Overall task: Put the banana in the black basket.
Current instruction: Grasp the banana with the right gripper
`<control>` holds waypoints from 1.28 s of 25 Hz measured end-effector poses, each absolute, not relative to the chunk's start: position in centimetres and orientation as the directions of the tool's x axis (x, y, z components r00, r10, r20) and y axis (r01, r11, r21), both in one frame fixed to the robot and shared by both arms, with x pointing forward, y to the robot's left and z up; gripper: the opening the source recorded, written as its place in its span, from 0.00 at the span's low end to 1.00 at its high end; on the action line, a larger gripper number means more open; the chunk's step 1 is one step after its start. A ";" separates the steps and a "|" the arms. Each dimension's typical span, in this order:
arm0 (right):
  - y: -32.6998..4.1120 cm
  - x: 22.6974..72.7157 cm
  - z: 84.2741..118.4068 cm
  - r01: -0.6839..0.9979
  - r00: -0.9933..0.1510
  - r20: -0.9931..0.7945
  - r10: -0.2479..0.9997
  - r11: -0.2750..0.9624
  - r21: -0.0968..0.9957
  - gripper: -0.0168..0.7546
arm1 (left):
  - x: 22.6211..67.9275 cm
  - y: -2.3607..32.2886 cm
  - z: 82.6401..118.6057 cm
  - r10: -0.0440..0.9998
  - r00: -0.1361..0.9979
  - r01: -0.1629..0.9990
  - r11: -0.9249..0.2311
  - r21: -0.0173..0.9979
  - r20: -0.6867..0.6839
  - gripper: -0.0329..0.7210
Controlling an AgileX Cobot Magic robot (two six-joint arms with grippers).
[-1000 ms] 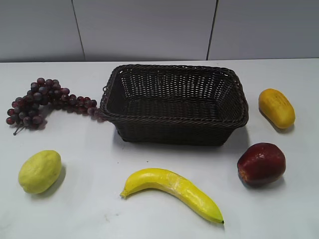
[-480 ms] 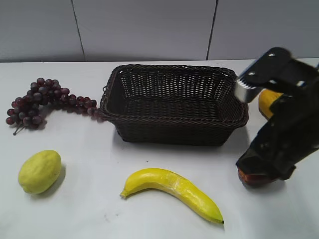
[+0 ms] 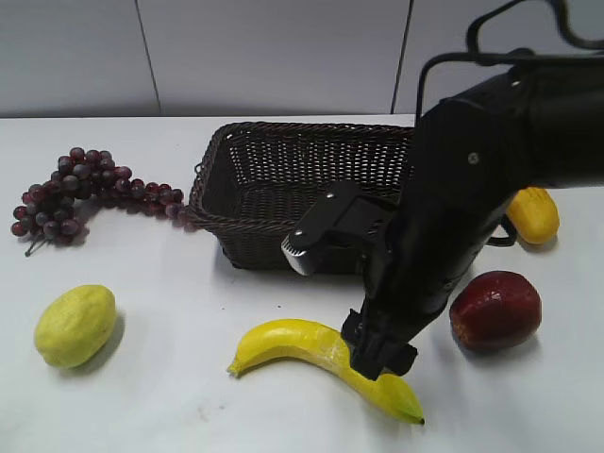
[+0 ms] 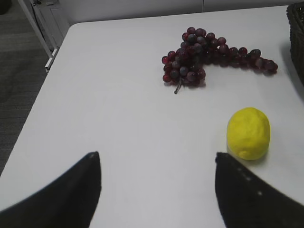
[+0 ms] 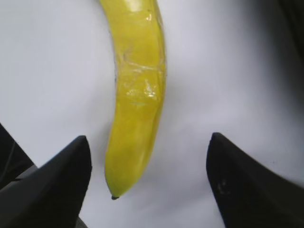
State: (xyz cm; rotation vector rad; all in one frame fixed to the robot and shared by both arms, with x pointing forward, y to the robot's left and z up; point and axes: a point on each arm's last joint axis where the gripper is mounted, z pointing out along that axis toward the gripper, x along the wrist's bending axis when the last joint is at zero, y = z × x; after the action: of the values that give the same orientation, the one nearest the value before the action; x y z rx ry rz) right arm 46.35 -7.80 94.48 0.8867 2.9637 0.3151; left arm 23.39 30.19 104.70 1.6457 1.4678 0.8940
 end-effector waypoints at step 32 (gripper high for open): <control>-6.8 47.2 88.6 0.592 -0.804 0.083 0.588 0.806 0.026 0.42 | 23.4 30.2 104.7 0.995 0.101 0.476 -0.068 0.877 0.022 0.78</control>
State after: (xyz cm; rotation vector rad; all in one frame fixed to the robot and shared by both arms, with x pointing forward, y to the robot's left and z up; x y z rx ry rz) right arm 47.23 -6.83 88.55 0.9990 3.0522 0.0821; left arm 23.39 30.19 104.70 1.6457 1.4678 0.8940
